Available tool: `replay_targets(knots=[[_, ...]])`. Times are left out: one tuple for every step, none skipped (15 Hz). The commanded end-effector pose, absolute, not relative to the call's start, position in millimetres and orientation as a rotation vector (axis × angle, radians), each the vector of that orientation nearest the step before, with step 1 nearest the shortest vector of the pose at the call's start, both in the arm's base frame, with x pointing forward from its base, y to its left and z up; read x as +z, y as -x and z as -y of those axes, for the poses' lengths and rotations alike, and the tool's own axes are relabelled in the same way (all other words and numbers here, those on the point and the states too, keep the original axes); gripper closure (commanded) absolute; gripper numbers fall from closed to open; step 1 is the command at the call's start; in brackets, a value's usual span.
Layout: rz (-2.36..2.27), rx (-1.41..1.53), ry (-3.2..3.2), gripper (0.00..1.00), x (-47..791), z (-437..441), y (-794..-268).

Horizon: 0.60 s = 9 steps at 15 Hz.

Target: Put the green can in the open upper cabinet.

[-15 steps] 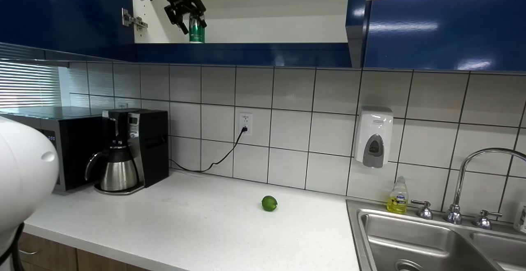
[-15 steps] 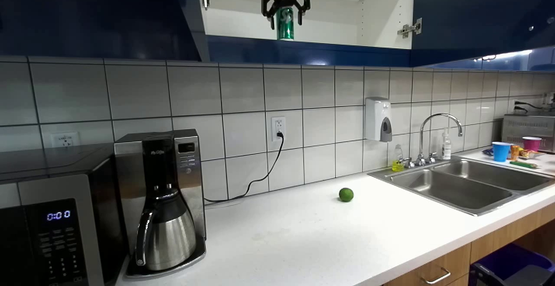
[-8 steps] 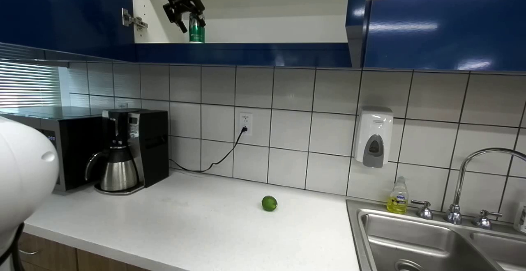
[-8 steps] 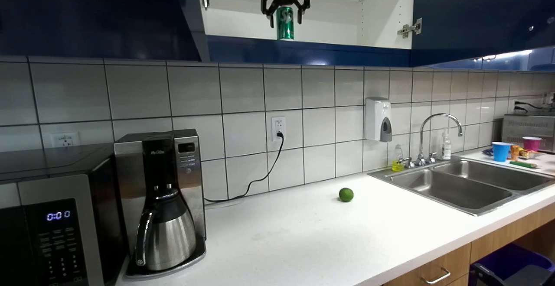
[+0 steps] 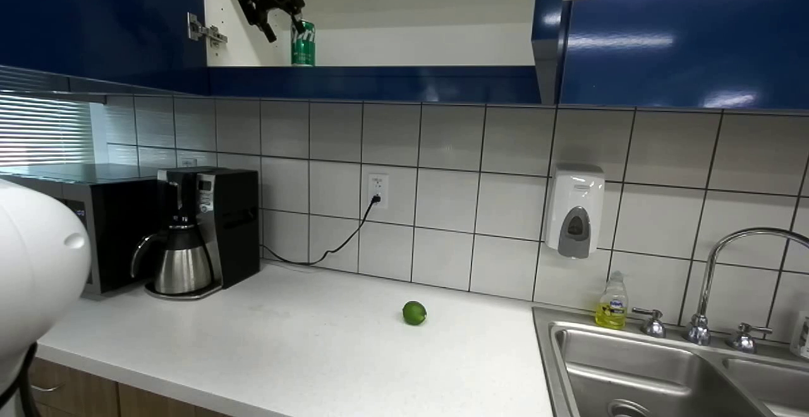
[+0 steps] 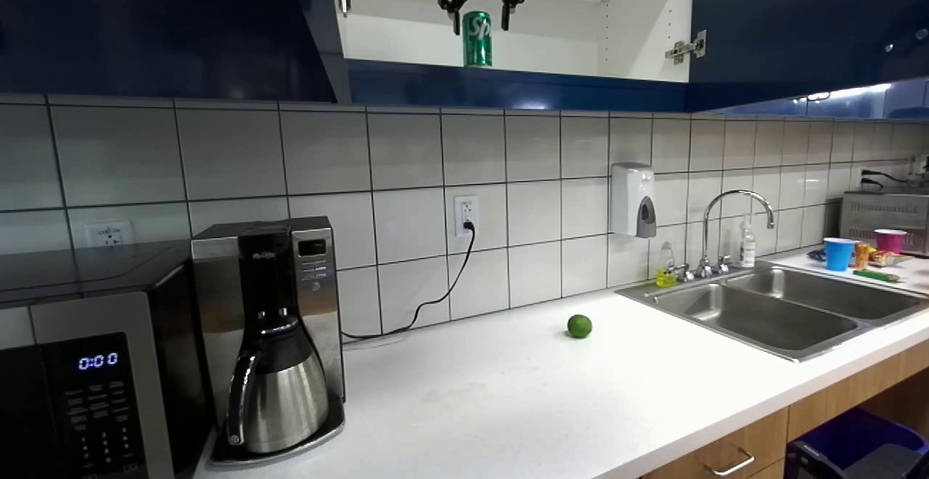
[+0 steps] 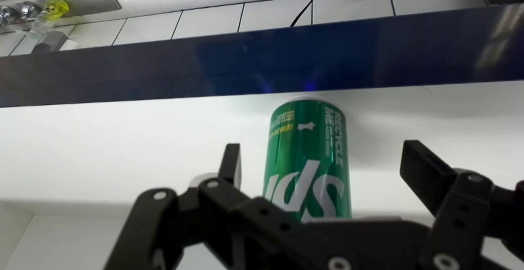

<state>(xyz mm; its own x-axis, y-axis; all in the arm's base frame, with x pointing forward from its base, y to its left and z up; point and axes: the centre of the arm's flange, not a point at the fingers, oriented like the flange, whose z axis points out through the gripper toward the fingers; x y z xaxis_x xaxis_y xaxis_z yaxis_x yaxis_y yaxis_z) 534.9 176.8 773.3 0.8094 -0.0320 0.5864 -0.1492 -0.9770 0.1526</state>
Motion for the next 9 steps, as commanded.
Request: replay_targets(knots=[[0.137, 0.870, -2.830, 0.00, 770.4, -168.9, -492.6], [0.130, 0.860, -2.834, 0.00, 768.9, -169.1, -484.3], [0.119, 0.849, -2.840, 0.00, 767.3, -169.1, -477.0], [0.113, 0.834, -2.847, 0.00, 765.0, -169.3, -468.3], [0.107, 0.821, -2.851, 0.00, 762.7, -169.4, -461.3], [0.098, 0.807, -2.853, 0.00, 759.2, -169.7, -453.6], [0.083, 0.780, -2.856, 0.00, 754.1, -170.7, -445.3], [0.071, 0.755, -2.856, 0.00, 748.1, -171.5, -437.5], [0.057, 0.726, -2.856, 0.00, 742.7, -172.5, -430.8]])
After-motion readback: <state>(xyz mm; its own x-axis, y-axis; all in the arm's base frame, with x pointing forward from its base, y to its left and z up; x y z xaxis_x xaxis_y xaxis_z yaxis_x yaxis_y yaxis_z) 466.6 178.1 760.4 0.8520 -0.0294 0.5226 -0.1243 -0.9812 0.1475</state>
